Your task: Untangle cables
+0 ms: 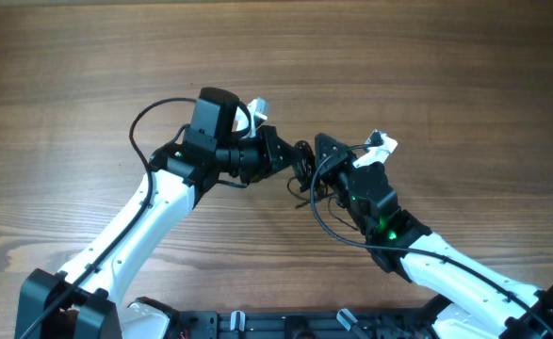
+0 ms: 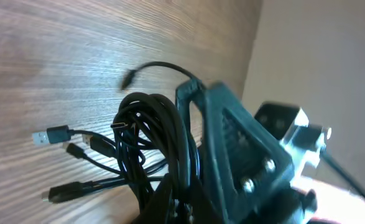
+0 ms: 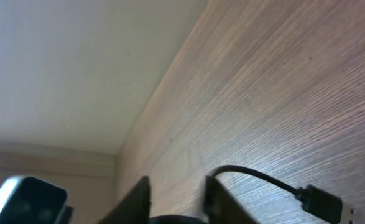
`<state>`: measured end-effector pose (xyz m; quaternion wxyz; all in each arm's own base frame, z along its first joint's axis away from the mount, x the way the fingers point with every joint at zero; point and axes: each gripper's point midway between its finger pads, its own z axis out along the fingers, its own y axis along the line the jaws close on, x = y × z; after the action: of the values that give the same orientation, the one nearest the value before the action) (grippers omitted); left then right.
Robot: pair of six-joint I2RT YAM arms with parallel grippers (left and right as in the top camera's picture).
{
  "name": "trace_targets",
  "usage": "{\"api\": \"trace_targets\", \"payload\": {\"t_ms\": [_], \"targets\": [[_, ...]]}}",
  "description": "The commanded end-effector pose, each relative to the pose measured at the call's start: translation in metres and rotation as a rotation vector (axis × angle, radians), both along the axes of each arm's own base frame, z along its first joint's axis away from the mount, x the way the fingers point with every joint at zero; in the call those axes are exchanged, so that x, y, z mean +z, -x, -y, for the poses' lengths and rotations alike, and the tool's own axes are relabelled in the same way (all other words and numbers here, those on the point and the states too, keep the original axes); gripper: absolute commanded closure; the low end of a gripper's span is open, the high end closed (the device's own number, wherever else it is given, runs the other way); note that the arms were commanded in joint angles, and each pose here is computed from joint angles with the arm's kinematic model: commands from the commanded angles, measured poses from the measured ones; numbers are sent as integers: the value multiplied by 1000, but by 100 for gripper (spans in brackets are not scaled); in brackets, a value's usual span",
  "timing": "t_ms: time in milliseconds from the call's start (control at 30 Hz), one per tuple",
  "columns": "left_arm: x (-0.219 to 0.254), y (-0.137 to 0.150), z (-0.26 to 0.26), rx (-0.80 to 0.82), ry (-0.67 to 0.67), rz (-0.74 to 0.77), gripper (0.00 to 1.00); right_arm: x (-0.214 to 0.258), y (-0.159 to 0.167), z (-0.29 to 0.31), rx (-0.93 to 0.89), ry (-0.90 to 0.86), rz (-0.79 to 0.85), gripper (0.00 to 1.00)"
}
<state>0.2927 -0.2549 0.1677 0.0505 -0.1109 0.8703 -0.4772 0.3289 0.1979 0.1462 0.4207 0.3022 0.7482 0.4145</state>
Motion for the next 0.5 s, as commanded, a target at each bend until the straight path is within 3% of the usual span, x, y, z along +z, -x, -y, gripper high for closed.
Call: {"api": "trace_targets", "payload": {"t_ms": [0,67,267,400,467], "targets": [[-5,-9,-5,188,12,-182,96,11,-2,3,20,70,62,32],[-7,-12,-6,265,27,-265,96,23,-2,12,21,123,104,1],[-14,-25,-18,482,37,-405,96,46,25,40,39,146,82,1],[-17,-34,-28,616,61,-490,96,73,87,-17,569,230,289,4],[-17,-35,-30,651,72,-520,96,70,107,-32,734,262,342,5]]}}
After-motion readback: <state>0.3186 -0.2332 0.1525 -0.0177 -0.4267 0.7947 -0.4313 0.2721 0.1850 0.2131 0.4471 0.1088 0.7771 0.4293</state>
